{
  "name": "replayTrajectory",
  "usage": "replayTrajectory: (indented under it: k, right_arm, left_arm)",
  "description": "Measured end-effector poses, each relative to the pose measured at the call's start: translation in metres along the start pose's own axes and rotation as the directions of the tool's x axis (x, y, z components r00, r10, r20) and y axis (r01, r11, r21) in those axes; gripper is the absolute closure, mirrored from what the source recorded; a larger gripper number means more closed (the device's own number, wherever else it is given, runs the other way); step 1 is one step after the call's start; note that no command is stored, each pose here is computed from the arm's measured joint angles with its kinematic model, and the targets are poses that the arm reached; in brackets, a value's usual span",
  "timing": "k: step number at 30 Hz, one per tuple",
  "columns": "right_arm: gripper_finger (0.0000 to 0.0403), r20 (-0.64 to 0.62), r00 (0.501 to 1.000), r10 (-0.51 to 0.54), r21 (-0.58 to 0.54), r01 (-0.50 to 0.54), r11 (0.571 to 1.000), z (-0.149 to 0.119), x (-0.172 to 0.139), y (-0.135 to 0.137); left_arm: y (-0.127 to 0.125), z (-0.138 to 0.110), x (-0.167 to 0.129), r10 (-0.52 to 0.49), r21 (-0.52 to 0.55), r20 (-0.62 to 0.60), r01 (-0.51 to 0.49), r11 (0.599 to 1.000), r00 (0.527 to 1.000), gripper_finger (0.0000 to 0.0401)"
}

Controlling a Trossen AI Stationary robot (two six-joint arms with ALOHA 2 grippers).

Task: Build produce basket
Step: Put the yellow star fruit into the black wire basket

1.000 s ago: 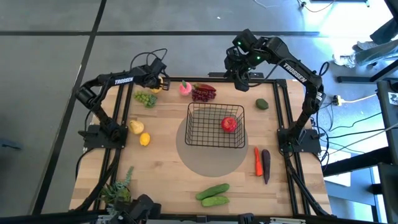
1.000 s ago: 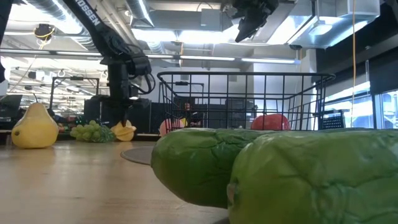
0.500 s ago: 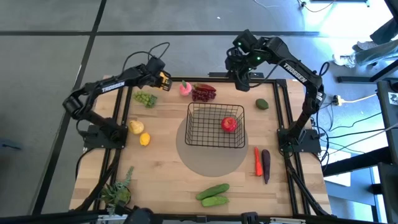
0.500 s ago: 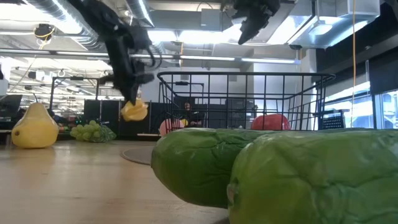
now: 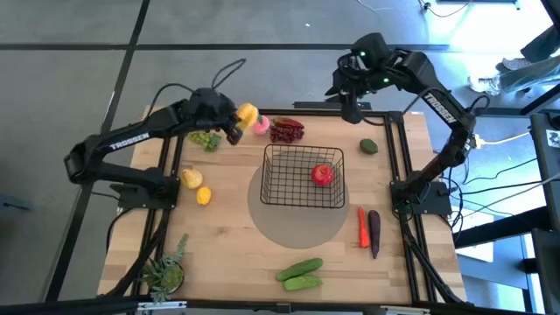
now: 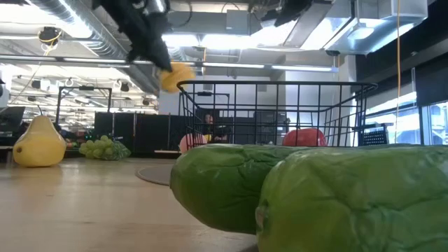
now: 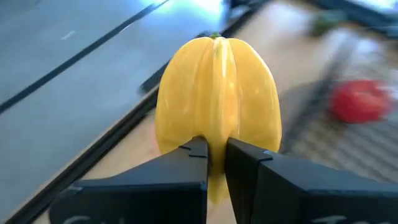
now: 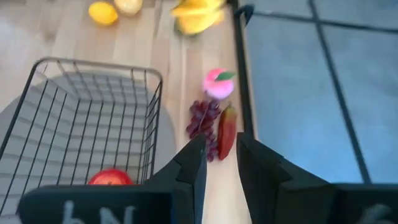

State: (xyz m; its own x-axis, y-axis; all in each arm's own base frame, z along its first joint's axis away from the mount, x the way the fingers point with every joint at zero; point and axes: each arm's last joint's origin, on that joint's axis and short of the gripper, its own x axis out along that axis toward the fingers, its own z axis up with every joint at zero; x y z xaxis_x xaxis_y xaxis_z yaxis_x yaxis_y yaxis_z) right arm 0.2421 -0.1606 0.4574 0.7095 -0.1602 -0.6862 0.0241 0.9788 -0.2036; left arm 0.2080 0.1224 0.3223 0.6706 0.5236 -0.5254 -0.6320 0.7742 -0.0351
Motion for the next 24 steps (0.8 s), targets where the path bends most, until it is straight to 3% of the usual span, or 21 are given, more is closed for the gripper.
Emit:
replayTrajectory:
  k: [4, 10, 24]
  right_arm:
    - [0.032, 0.027, 0.999, -0.017, -0.007, 0.018, 1.0, 0.001, -0.009, 0.002]
    - [0.032, 0.028, 0.999, -0.019, -0.003, 0.019, 1.0, 0.001, -0.01, 0.003]
    - [0.032, 0.018, 1.0, -0.013, 0.0, 0.013, 1.0, 0.0, -0.01, 0.003]
  left_arm:
    - [-0.024, 0.004, -0.003, -0.151, 0.105, 0.06, 0.144, 0.984, 0.987, 0.0392]
    - [-0.056, 0.013, 0.006, -0.357, 0.19, 0.16, 0.326, 0.926, 0.92, 0.0392]
    - [-0.104, -0.016, 0.094, -0.565, 0.263, 0.052, 0.535, 0.803, 0.823, 0.0391]
